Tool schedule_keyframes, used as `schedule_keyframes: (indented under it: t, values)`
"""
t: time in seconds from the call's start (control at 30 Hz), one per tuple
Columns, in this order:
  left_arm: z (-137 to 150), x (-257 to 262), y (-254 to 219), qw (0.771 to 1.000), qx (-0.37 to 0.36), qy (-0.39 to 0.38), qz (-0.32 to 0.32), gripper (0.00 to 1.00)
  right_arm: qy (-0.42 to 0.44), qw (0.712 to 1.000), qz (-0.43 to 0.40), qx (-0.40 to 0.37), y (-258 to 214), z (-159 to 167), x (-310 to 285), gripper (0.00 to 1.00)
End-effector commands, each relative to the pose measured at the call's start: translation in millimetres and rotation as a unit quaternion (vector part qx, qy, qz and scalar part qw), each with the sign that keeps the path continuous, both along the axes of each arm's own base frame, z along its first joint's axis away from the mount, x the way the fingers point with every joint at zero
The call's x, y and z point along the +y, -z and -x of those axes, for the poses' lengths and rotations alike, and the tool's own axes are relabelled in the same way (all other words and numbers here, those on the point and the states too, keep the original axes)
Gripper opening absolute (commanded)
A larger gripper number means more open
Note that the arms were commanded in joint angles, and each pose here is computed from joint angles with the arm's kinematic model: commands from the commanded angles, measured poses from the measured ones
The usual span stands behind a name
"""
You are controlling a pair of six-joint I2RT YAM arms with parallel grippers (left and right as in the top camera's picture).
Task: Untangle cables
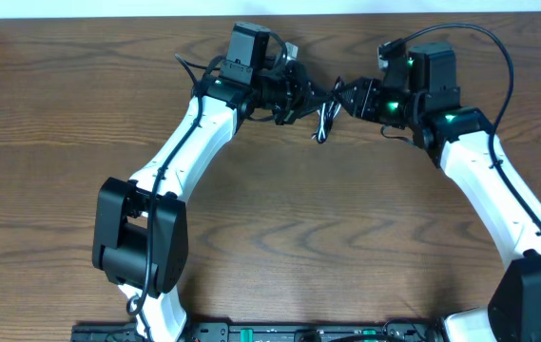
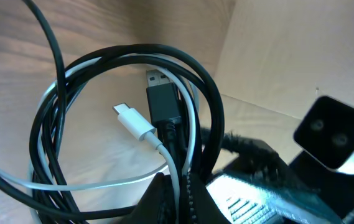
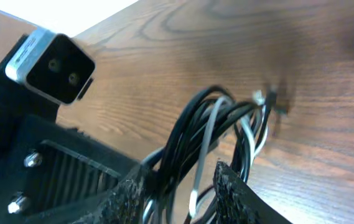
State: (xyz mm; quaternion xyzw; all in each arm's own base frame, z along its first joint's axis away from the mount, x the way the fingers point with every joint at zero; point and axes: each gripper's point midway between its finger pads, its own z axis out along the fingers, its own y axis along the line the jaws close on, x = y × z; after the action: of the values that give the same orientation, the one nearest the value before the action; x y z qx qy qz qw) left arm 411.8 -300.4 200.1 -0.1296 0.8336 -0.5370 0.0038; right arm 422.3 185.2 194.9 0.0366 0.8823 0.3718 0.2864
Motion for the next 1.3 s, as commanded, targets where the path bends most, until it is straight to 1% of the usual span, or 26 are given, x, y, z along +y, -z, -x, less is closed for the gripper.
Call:
schedule_keyframes:
  t: [0.0, 0.13, 0.27, 0.37, 0.47, 0.53, 0.63, 0.73, 0.9, 1.0, 1.03, 1.1, 1.2, 1.27]
  values:
    - [15, -12, -35, 0.997, 0.005, 0.044, 0.058, 0.08, 0.007, 1.000, 0.018, 0.013, 15, 2, 1, 0.32]
    - [18, -14, -43, 0.995, -0.005, 0.061, 0.076, 0.08, 0.017, 0.999, 0.025, 0.014, 17, 0, -2, 0.32]
    - [18, -16, -51, 0.993, -0.019, 0.071, 0.089, 0.08, 0.023, 0.999, 0.023, 0.018, 18, -1, -3, 0.30]
    - [17, -17, -52, 0.993, -0.021, 0.072, 0.090, 0.08, 0.026, 0.999, 0.018, 0.019, 16, -2, -2, 0.27]
    - [17, -17, -52, 0.993, -0.021, 0.072, 0.090, 0.08, 0.028, 0.999, 0.016, 0.017, 15, -3, -2, 0.19]
    - [17, -16, -52, 0.993, -0.022, 0.072, 0.090, 0.08, 0.028, 0.999, 0.016, 0.017, 15, -3, -2, 0.17]
    - [17, -17, -52, 0.993, -0.033, 0.075, 0.090, 0.08, 0.034, 0.999, 0.022, 0.019, 17, -3, -5, 0.16]
    - [16, -15, -52, 0.991, -0.058, 0.082, 0.087, 0.07, 0.046, 0.998, 0.041, 0.030, 25, -2, -14, 0.16]
    - [2, 0, -56, 0.988, -0.100, 0.074, 0.088, 0.07, 0.058, 0.995, 0.066, 0.051, 37, 2, -34, 0.16]
    - [-7, 12, -66, 0.982, -0.140, 0.076, 0.099, 0.07, 0.055, 0.994, 0.077, 0.058, 42, 4, -44, 0.17]
    - [-9, 15, -70, 0.979, -0.152, 0.080, 0.106, 0.08, 0.047, 0.994, 0.079, 0.056, 42, 5, -46, 0.18]
    - [-9, 18, -79, 0.971, -0.183, 0.095, 0.120, 0.07, 0.015, 0.996, 0.079, 0.040, 40, 7, -43, 0.22]
    - [-2, 18, -96, 0.948, -0.250, 0.136, 0.145, 0.07, -0.055, 0.996, 0.071, 0.004, 32, 14, -32, 0.28]
    - [2, 18, -102, 0.935, -0.280, 0.153, 0.154, 0.07, -0.091, 0.994, 0.063, -0.015, 28, 18, -24, 0.32]
